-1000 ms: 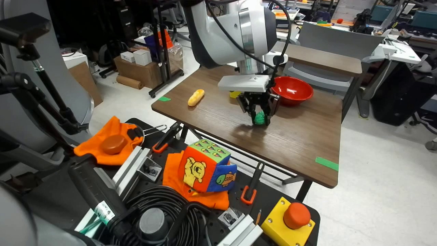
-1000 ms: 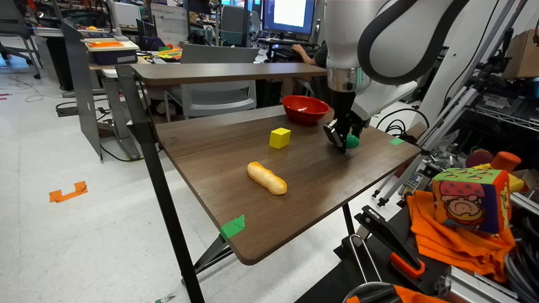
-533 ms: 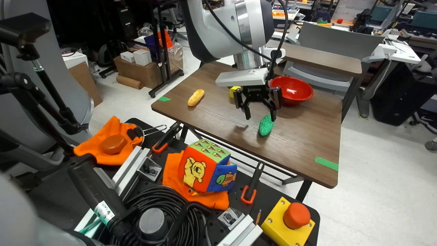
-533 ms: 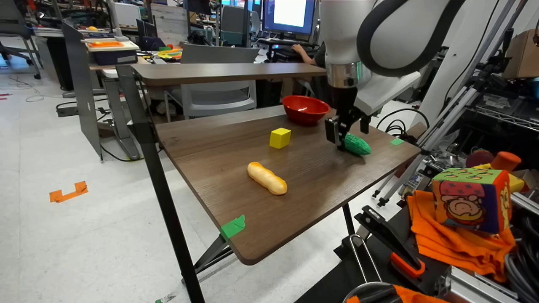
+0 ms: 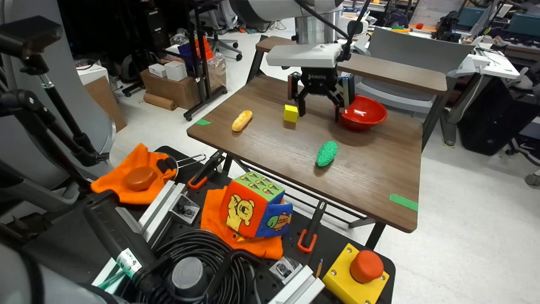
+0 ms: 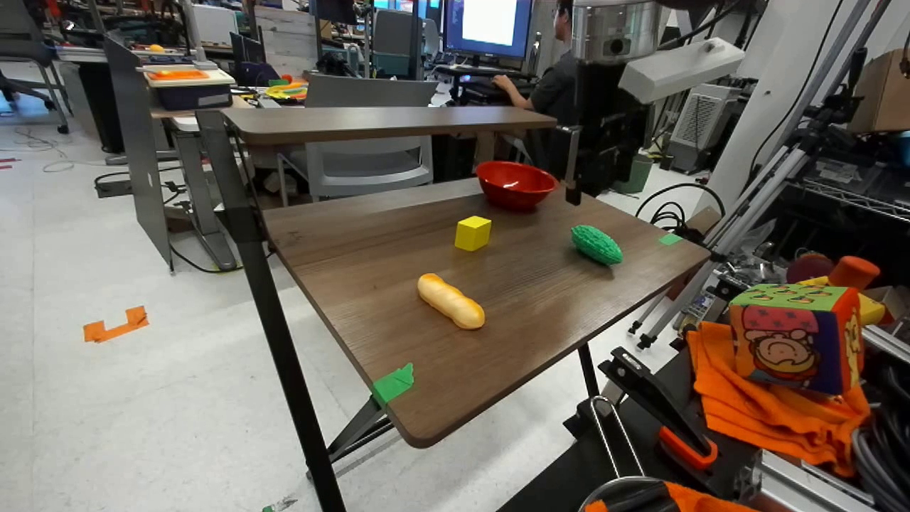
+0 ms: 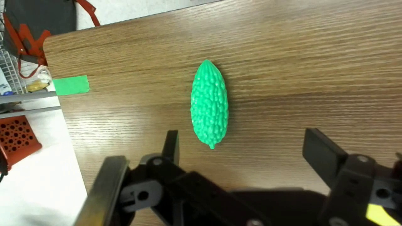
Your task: Remove the green object from the red bowl
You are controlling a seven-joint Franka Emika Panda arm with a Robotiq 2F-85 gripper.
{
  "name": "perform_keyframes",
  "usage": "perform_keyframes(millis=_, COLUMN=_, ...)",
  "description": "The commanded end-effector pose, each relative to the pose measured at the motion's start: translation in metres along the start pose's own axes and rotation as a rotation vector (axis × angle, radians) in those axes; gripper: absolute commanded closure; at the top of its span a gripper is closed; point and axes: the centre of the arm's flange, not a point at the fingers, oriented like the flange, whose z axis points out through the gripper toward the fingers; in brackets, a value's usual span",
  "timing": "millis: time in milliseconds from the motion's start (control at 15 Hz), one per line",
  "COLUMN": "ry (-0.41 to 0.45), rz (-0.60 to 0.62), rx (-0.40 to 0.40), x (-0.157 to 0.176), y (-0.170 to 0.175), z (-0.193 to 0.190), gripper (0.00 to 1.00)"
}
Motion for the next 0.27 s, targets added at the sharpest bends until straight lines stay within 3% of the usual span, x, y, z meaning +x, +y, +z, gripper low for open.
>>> perform_keyframes(millis=0, ry=-0.004, rz=-0.002, rx=0.000, x=-0.0014, y=-0.0009, z=0.0016, gripper=0.00)
perform_keyframes(millis=200, ry=-0.008, rz=-0.005, rx=0.000, x=-0.0032, y=-0.0024, z=0.0032, gripper=0.00)
